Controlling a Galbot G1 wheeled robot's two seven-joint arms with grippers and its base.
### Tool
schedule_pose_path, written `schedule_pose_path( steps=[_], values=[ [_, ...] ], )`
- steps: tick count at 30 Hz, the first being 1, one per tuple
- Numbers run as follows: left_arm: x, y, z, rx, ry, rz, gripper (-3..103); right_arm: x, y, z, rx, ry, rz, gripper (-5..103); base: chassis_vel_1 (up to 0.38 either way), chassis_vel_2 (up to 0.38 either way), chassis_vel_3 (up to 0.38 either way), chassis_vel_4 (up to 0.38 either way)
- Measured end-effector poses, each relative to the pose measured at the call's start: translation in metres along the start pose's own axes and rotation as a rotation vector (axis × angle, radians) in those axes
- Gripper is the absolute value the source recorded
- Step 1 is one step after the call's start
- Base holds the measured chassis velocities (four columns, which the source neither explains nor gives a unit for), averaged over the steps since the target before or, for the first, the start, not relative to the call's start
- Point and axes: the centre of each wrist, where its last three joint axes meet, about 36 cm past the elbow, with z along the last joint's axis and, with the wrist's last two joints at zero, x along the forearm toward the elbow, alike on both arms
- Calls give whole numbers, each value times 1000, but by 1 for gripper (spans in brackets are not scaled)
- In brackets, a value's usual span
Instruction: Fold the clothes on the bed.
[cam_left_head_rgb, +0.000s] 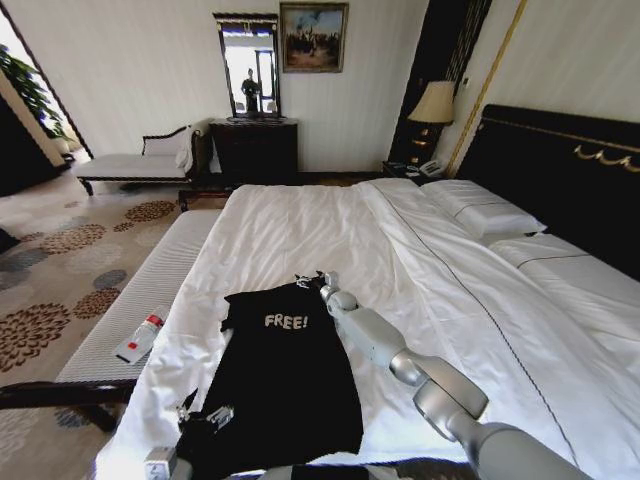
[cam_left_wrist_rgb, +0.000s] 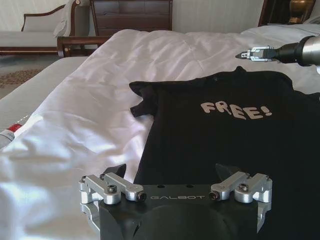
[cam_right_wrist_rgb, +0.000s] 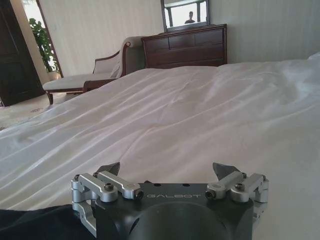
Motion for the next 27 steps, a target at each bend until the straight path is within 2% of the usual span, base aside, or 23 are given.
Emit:
schedule_pose_path(
  steps=[2,5,7,9,12,13,18,25,27],
  values=[
    [0,-1,-1,0,0,0,100,7,1,3,10,-8,-12,100,0,0,0,0],
    [-1,-1,-1,-2,1,0,100,44,15,11,46,-35,-100,100,0,0,0,0],
    [1,-1,0,-1,7,-1,100,72,41,21,65,-38,-202,100,0,0,0,0],
    [1,-1,1,0,9,-1,100,76,47,24,74,-37,-225,100,0,0,0,0],
    [5,-1,0,-2,11,-6,100,84,78,47,136,-29,-326,100,0,0,0,0],
    [5,-1,0,-2,11,-6,100,84,78,47,136,-29,-326,100,0,0,0,0],
    [12,2,-5,-9,3,-20,100,72,111,71,140,36,-376,100,0,0,0,0],
    [15,2,-7,-7,-8,-20,100,51,118,91,141,76,-347,100,0,0,0,0],
    [15,0,-6,0,-11,-15,100,35,120,93,118,70,-318,100,0,0,0,0]
  ],
)
